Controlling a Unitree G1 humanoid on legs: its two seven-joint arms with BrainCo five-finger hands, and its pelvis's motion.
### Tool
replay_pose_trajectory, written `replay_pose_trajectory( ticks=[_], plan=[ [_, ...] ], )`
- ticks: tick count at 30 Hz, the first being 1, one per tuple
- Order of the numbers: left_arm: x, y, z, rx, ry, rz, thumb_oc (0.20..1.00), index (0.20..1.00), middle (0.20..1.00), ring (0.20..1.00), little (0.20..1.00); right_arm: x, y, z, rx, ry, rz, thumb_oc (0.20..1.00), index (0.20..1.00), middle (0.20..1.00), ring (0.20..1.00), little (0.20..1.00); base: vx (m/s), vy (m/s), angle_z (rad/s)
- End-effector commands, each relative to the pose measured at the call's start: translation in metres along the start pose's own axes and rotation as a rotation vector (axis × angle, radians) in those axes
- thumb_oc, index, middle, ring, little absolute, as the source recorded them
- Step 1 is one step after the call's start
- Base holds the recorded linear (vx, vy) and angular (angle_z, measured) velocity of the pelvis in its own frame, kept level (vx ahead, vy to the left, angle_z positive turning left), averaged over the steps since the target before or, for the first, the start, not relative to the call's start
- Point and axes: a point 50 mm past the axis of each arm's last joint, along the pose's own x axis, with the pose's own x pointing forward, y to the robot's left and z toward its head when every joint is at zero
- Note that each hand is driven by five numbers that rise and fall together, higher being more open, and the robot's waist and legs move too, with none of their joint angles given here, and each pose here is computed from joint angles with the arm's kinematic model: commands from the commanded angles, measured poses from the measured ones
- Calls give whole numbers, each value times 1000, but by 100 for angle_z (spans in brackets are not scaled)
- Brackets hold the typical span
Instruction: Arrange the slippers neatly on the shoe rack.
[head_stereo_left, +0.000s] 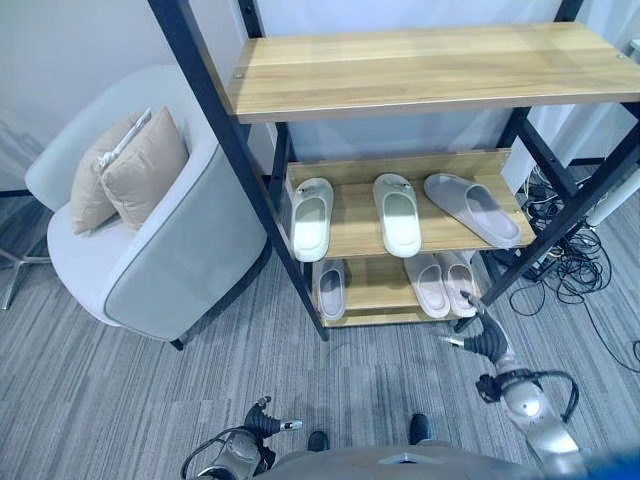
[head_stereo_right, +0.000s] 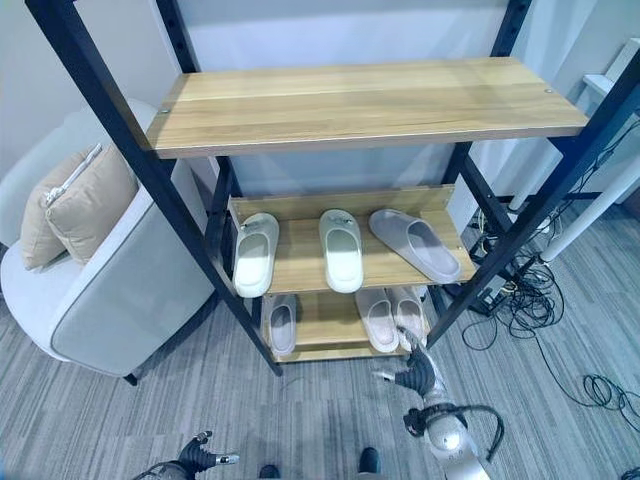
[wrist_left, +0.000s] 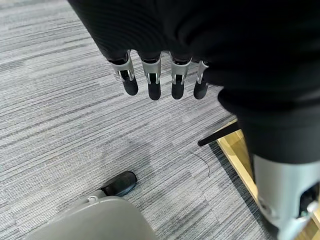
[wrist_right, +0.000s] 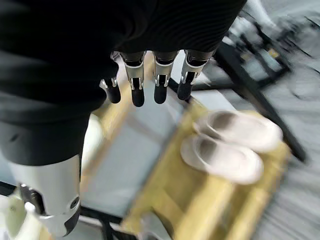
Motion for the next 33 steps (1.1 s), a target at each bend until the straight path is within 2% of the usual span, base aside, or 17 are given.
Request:
replay_pose_trajectory(
  ticks=[1,7,14,27,33],
  plan=[
    [2,-14,15,84,-38,-41,1000,1000,1000,1000,1000,24,-33,33,-60,-182,-152,1000,1000,1000,1000,1000,0,0,0],
    [2,-17,22,118,-69,-59,1000,1000,1000,1000,1000,57,-71,62,-17,-256,-351,1000,1000,1000,1000,1000,-3,12,14],
    [5,-14,32,78,-90,-42,1000,1000,1000,1000,1000,89,-100,80,141,-234,-485,1000,1000,1000,1000,1000,-22,7,20],
    [6,-20,51,89,-139,-32,1000,1000,1000,1000,1000,96,-102,90,320,-233,-559,1000,1000,1000,1000,1000,16,17,11],
    [6,-21,63,102,-177,-17,1000,1000,1000,1000,1000,97,-90,105,377,-267,-550,1000,1000,1000,1000,1000,7,31,14]
  ],
)
